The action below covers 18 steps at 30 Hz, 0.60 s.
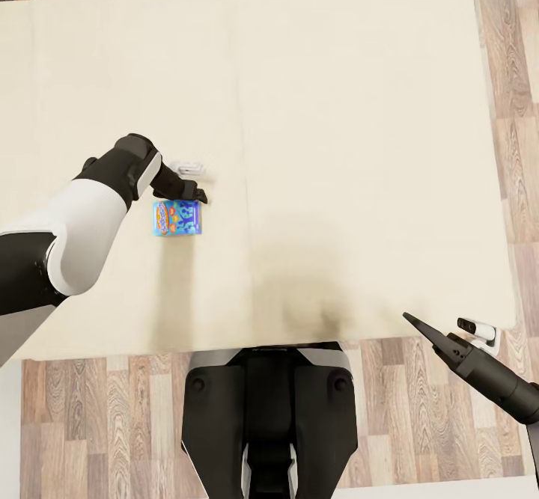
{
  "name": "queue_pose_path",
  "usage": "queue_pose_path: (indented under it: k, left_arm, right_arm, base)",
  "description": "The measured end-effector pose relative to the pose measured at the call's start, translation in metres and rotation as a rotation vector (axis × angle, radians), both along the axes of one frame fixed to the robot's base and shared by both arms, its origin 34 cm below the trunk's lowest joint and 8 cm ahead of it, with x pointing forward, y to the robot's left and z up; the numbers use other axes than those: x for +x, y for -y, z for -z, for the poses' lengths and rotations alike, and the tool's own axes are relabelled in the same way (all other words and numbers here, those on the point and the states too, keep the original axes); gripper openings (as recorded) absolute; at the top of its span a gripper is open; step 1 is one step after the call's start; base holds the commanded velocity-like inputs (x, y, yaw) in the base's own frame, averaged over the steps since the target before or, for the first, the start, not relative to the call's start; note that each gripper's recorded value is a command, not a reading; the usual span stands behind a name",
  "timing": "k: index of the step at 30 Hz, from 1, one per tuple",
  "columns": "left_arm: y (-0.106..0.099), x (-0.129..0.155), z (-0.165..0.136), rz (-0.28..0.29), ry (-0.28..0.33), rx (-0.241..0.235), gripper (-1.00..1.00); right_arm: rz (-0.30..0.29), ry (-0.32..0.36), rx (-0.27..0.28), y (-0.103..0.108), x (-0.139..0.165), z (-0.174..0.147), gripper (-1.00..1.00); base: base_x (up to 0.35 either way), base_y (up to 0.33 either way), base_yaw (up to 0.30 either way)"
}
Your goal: Put all the toys in the child's room - the three board games (two on the bed and one on the table), the two jigsaw puzzles on the table, and the tennis ball on the table - inside the toy box on the table in the child's room.
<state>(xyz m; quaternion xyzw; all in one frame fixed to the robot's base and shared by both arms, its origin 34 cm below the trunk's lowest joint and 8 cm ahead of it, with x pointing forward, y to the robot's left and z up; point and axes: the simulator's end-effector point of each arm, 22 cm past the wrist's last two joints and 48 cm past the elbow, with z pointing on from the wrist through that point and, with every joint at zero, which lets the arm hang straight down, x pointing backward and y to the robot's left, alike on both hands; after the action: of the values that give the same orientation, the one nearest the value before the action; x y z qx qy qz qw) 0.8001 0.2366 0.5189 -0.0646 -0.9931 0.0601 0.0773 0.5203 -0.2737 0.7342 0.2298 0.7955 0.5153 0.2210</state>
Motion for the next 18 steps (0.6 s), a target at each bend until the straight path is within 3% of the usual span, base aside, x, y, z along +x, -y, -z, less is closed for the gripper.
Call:
queue_pose_path:
  k: [18]
  left_arm:
    - [-0.0006, -0.0007, -0.0023, -0.004, -0.002, -0.001, 1.0]
  right_arm:
    - [0.0, 0.005, 0.0, 0.0001, 0.0013, -0.002, 1.0]
  base:
    - [0.0, 0.0, 0.0]
